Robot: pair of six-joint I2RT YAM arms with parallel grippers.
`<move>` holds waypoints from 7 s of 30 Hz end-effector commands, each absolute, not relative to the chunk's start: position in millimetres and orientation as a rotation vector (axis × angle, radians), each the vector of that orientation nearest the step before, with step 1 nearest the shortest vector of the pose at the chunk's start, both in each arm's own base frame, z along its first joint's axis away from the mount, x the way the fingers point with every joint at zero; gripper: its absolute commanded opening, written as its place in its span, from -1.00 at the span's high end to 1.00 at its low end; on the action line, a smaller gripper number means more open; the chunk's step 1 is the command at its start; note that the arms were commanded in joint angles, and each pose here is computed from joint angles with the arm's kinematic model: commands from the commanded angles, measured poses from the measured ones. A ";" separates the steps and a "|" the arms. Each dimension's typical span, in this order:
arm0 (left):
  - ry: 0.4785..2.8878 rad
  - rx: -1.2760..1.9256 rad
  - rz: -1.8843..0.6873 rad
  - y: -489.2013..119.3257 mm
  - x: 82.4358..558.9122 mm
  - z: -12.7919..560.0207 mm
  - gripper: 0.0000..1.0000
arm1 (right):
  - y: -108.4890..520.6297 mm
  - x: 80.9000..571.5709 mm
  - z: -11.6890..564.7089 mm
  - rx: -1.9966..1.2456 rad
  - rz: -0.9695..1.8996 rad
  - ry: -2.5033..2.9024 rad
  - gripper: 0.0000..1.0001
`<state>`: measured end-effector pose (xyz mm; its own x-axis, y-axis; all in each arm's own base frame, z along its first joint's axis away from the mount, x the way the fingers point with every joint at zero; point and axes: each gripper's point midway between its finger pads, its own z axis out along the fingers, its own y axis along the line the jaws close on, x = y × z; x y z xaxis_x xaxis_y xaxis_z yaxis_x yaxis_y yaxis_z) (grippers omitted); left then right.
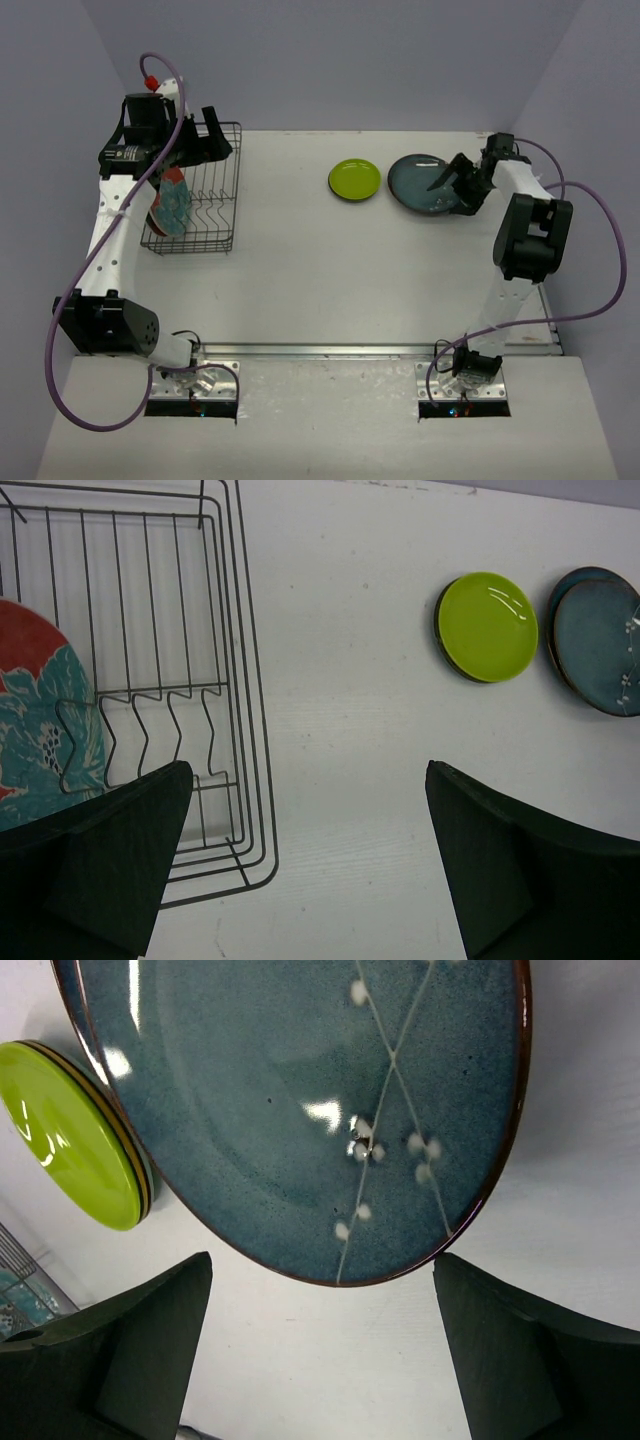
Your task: Unload the plates from the dish rack
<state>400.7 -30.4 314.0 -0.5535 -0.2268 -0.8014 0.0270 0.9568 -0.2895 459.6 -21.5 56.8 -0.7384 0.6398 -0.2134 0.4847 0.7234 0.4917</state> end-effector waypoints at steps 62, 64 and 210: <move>2.510 -0.322 0.428 147.0 409.7 164.5 0.42 | 90.9 406.9 176.6 -0.140 0.472 2.232 -0.80; 2.506 -0.313 0.432 148.0 411.6 160.7 0.60 | 91.4 407.2 177.2 -0.143 0.472 2.231 -0.80; 2.114 -0.106 0.066 15.1 382.6 327.5 -0.52 | 5.1 441.0 152.4 0.365 0.522 2.490 -0.98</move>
